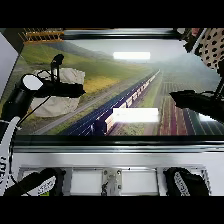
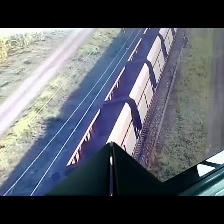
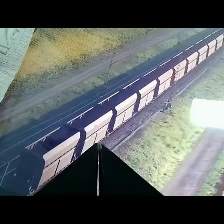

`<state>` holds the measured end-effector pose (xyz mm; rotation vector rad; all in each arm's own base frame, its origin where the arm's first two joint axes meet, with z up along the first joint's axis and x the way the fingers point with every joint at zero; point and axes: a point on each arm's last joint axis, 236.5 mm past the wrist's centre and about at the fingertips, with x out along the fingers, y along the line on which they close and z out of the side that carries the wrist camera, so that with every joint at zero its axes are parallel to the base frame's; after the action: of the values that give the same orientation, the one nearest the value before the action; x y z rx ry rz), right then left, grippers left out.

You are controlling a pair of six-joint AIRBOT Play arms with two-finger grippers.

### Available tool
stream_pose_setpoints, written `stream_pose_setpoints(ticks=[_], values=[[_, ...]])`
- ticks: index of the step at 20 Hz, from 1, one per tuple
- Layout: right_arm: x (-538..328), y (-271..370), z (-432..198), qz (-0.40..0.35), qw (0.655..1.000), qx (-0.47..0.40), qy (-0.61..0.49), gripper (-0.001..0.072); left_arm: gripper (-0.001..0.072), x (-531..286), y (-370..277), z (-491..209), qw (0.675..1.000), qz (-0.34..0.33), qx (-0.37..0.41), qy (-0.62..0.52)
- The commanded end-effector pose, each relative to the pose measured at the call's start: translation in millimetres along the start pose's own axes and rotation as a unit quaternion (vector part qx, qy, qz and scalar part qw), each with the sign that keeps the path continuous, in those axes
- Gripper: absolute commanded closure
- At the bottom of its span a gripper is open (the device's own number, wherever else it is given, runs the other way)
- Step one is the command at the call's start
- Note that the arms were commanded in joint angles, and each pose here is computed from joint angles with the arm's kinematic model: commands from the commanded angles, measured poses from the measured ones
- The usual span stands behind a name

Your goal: Fold the clothes and pants, and hang the long-sleeved shirts on hangers.

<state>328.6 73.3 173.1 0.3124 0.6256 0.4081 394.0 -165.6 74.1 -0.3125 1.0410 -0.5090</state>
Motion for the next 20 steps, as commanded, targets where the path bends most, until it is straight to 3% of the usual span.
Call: stream_pose_setpoints(ticks=[1,14,16,20], values=[[0.2,0.2,-0.2,0.0,1.0,0.0,0.0,0.069,0.0703,0.0,-0.1,-0.1,1.0,0.0,0.0,0.0],[0.2,0.2,-0.2,0.0,1.0,0.0,0.0,0.0691,0.0686,0.3,4.6,6.3,1.0,0.01,0.011,-0.013],[0.2,0.3,-0.2,0.001,1.0,0.0,0.001,0.069,-0.0013,-5.8,30.0,23.0,0.997,0.056,0.04,-0.043],[0.2,0.2,-0.2,0.0,1.0,0.0,0.0,0.0691,0.0017,-30.7,147.8,51.3,0.966,0.251,0.053,-0.04]])
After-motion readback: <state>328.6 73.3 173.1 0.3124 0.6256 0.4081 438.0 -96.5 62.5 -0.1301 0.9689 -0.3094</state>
